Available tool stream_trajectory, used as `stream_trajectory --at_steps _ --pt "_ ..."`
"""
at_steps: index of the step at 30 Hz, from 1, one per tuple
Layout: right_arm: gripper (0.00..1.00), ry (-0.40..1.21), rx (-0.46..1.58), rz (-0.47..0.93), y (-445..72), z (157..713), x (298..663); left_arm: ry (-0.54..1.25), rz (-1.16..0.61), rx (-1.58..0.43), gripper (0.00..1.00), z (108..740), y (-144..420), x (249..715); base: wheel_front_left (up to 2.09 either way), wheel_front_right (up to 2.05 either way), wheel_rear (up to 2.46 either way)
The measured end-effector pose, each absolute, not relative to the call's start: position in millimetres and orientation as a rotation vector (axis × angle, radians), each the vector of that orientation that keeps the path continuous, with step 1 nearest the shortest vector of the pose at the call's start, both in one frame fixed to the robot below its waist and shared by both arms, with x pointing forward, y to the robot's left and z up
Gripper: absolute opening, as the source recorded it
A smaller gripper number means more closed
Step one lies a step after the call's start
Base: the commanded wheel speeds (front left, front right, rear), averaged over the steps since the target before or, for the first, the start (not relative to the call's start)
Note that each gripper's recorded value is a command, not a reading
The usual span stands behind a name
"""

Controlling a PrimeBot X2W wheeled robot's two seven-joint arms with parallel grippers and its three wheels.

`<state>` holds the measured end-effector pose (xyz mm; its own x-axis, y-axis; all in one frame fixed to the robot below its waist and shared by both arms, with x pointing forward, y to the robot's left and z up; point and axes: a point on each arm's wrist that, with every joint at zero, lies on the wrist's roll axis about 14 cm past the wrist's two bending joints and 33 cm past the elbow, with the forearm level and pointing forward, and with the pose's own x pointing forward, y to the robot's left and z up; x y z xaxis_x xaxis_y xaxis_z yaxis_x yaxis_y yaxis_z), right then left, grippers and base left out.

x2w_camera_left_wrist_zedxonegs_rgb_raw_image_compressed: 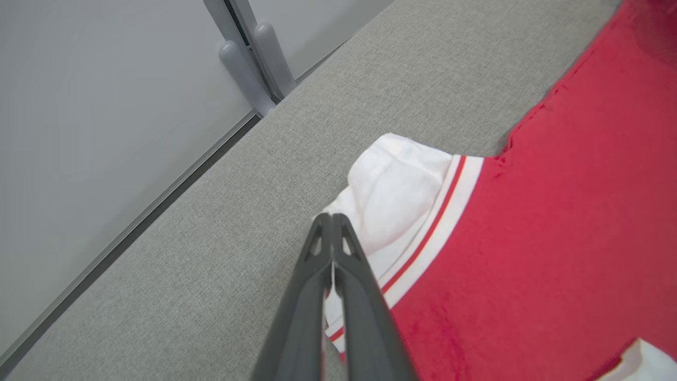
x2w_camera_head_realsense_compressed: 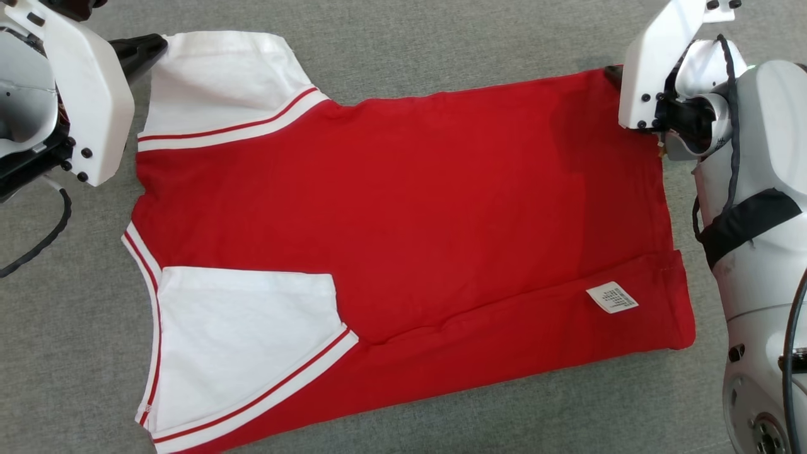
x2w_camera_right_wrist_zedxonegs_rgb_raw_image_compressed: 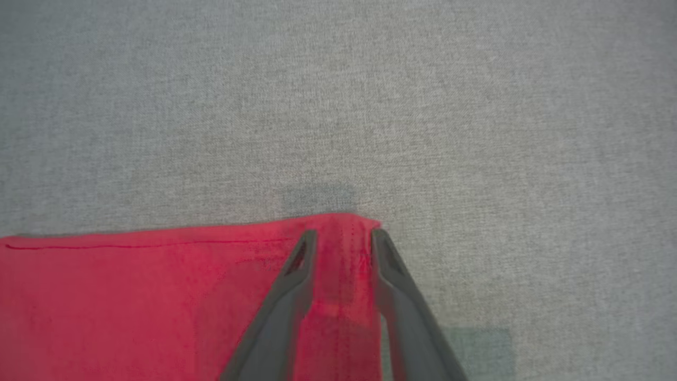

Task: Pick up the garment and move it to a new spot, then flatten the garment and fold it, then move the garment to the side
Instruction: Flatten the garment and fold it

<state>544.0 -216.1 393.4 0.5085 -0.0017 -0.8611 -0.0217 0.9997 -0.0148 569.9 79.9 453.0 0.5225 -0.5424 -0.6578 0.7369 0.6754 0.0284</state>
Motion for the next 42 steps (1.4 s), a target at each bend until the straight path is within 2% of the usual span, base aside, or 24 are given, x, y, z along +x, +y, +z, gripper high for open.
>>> stream_trajectory --at_steps 1,2,7,14,20,29,37,42 --pt "0.09 1.039 -0.032 0.01 -216 392 545 0.666 -0.78 0.324 0.0 452 81 570 0.0 0.0 0.0" --pt "0.0 1.036 -0.034 0.01 -215 391 546 0.663 -0.777 0.322 0.0 453 82 570 0.0 0.0 0.0" --pt "0.0 0.937 -0.066 0.006 -216 403 566 0.591 -0.762 0.334 0.0 462 86 578 0.0 0.0 0.0" --pt "0.0 0.703 -0.095 -0.005 -227 441 601 0.352 -0.723 0.362 0.0 502 91 603 0.0 0.0 0.0" --pt "0.0 0.576 -0.024 0.032 -219 455 613 0.202 -0.706 0.344 0.0 531 94 612 0.0 0.0 0.0" --pt "0.0 0.552 0.032 0.077 -234 441 586 0.196 -0.718 0.263 0.0 535 118 575 0.0 0.0 0.0" --pt "0.0 0.517 0.045 0.156 -232 443 559 0.236 -0.729 0.166 0.0 526 129 513 0.0 0.0 0.0" --pt "0.0 0.552 0.013 0.184 -236 435 535 0.321 -0.733 0.101 0.0 509 128 470 0.0 0.0 0.0"
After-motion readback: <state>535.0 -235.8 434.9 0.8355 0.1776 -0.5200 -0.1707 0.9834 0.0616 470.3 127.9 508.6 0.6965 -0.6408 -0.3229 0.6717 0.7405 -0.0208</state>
